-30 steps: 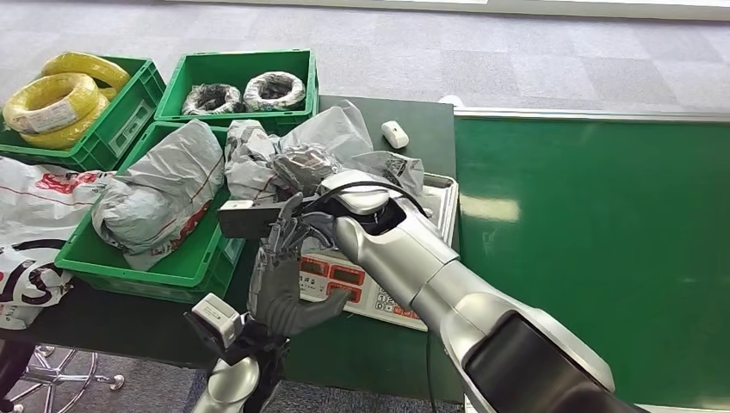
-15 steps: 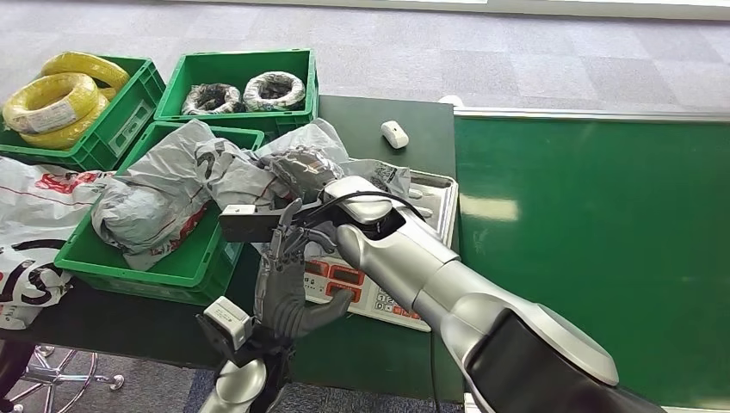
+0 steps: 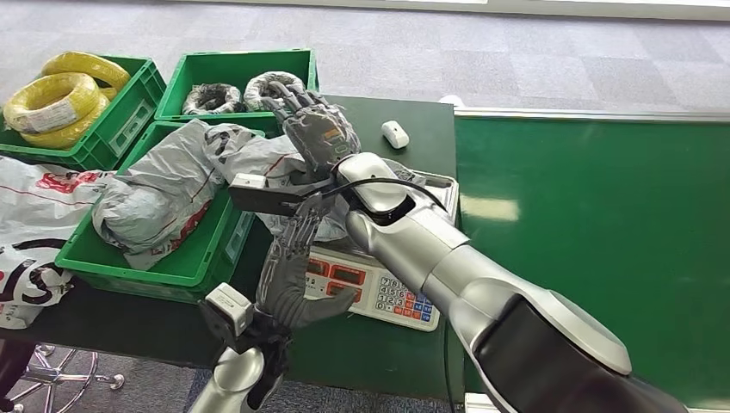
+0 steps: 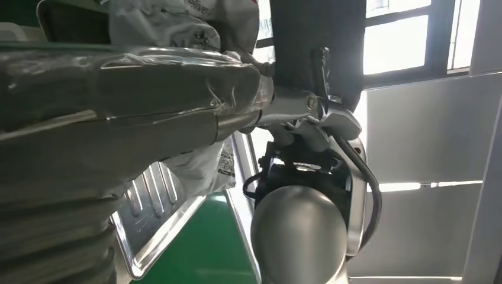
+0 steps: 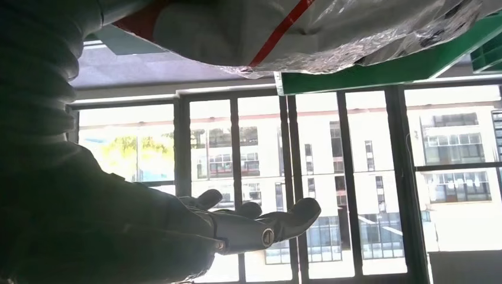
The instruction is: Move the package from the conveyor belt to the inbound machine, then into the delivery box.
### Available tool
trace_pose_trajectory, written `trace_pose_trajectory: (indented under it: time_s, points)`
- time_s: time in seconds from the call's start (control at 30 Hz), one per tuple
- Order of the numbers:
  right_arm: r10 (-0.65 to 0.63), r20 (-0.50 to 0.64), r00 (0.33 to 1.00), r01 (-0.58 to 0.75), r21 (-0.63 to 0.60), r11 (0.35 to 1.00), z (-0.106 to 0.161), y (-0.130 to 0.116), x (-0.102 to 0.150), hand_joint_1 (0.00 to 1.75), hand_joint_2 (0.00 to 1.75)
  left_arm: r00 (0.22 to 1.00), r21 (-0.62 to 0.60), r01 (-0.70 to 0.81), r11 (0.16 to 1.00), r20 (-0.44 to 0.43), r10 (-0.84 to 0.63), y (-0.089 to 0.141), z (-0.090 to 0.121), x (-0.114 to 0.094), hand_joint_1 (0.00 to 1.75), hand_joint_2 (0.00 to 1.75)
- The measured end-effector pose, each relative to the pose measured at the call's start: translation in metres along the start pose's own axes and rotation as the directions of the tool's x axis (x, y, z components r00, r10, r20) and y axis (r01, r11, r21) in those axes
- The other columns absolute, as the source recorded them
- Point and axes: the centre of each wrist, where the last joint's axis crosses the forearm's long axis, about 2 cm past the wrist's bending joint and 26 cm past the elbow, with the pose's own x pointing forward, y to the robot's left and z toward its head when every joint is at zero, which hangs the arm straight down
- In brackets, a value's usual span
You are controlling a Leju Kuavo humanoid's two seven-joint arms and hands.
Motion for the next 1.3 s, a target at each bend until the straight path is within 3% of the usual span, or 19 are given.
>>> trace_pose_trajectory:
  time_s: [0.27, 0.47, 0.6, 0.7, 0.77, 0.87, 1.07, 1.17, 1.3]
  points:
    - [-0.002, -0.011, 1.000, 0.002, -0.018, 1.000, 0.002, -0.003, -0.007, 0.00, 1.75, 1.000, 0.001, 0.015, 1.000, -0.002, -0.015, 0.003, 0.001, 0.000, 0.00, 1.75]
    - [-0.093, 0.129, 0.987, 0.127, -0.288, 0.949, 0.015, -0.009, -0.006, 0.00, 1.75, 0.985, 0.124, 0.166, 0.978, 0.033, -0.171, 0.022, 0.001, 0.012, 0.00, 1.75]
    - [-0.154, 0.213, 0.965, 0.226, -0.380, 0.897, 0.040, -0.008, -0.006, 0.00, 1.75, 0.965, 0.198, 0.234, 0.952, 0.072, -0.252, 0.046, -0.001, 0.027, 0.00, 1.75]
    - [-0.165, 0.223, 0.961, 0.246, -0.404, 0.881, 0.045, -0.009, -0.007, 0.00, 1.75, 0.961, 0.209, 0.244, 0.947, 0.079, -0.265, 0.051, -0.001, 0.030, 0.00, 1.75]
    - [-0.228, 0.300, 0.926, 0.353, -0.477, 0.805, 0.065, -0.009, -0.010, 0.00, 1.75, 0.947, 0.260, 0.266, 0.928, 0.109, -0.302, 0.066, -0.006, 0.040, 0.00, 1.75]
    - [-0.275, 0.463, 0.843, 0.523, -0.583, 0.622, 0.110, -0.001, -0.016, 0.00, 1.75, 0.921, 0.355, 0.261, 0.898, 0.186, -0.341, 0.093, -0.014, 0.066, 0.00, 1.75]
    - [-0.290, 0.553, 0.781, 0.622, -0.648, 0.440, 0.151, -0.002, -0.014, 0.00, 1.75, 0.899, 0.371, 0.211, 0.904, 0.289, -0.328, 0.113, -0.022, 0.092, 0.00, 1.75]
    - [-0.265, 0.596, 0.758, 0.650, -0.655, 0.385, 0.166, -0.009, -0.008, 0.00, 1.75, 0.884, 0.371, 0.190, 0.909, 0.337, -0.323, 0.118, -0.026, 0.104, 0.00, 1.75]
    - [-0.218, 0.631, 0.744, 0.661, -0.648, 0.379, 0.182, -0.015, 0.004, 0.00, 1.75, 0.861, 0.386, 0.154, 0.910, 0.399, -0.316, 0.122, -0.031, 0.119, 0.00, 1.75]
